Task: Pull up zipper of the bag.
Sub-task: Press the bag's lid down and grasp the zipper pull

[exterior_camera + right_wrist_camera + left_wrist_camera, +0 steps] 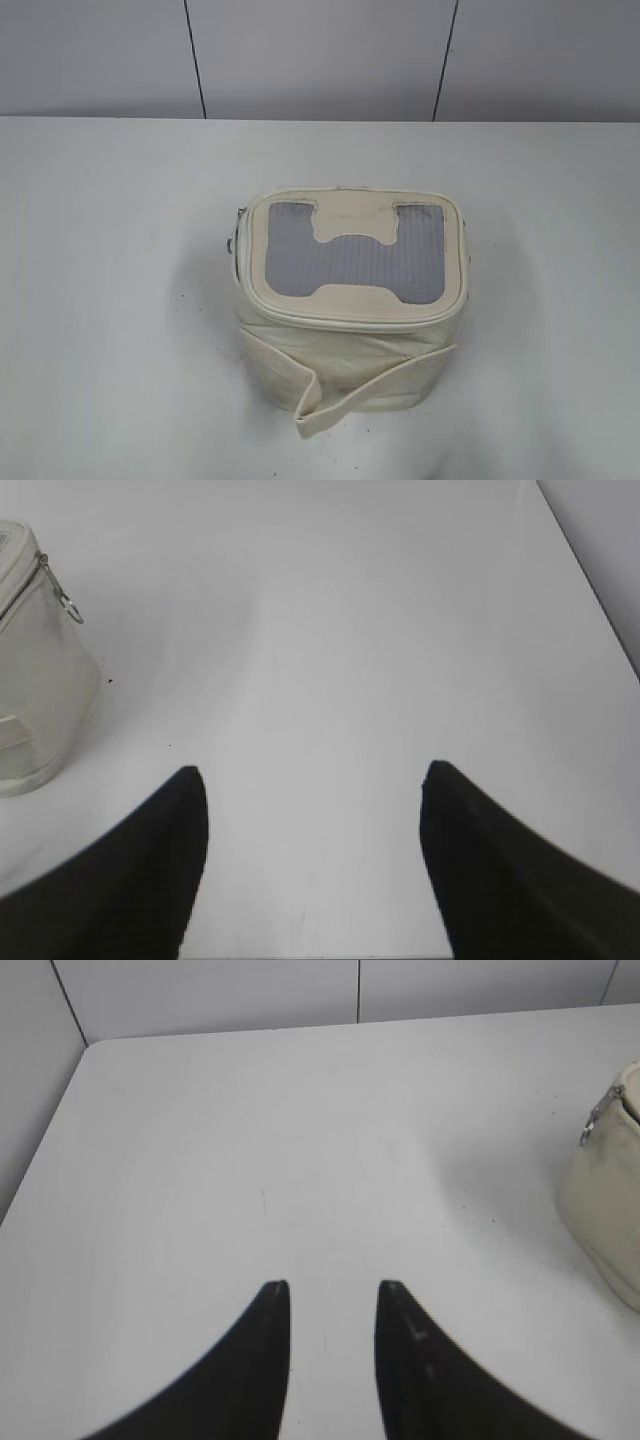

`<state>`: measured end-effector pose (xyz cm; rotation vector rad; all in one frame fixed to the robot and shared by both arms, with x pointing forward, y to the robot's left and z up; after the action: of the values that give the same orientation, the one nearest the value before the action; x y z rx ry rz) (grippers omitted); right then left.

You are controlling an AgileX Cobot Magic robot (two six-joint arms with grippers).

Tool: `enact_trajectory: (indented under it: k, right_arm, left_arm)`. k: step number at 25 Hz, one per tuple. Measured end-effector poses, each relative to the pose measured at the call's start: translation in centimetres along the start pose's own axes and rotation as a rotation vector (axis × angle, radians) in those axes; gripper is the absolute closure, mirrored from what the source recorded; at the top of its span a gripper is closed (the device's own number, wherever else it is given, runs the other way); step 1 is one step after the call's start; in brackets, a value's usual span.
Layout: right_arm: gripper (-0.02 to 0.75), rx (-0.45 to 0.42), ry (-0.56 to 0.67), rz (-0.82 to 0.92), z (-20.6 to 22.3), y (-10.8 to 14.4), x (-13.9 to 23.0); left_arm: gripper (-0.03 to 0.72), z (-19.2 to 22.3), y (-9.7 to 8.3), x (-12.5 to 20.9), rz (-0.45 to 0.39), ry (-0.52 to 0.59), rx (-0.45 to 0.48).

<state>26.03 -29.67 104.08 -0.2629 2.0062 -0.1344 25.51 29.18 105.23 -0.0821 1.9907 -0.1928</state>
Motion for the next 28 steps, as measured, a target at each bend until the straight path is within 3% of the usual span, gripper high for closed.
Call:
enact_trajectory:
  k: [28]
  right_arm:
    - [0.216, 0.0, 0.0, 0.0, 0.0, 0.0, 0.0]
  left_arm:
    - [0.454, 0.0, 0.0, 0.0, 0.0, 0.0, 0.0]
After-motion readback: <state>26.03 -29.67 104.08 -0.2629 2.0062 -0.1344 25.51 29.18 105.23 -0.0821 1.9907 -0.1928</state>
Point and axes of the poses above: a point on each arm's last joint axis where the gripper is mounted, z pointing out along that axis toward the gripper, y along the wrist's bending axis when the last joint is at zero, x = y × z, the point moved 3 cm from there along z, pointing out along that axis toward the gripper, and after that the axes turned 12 degrees about -z, right-handed, at the moved point
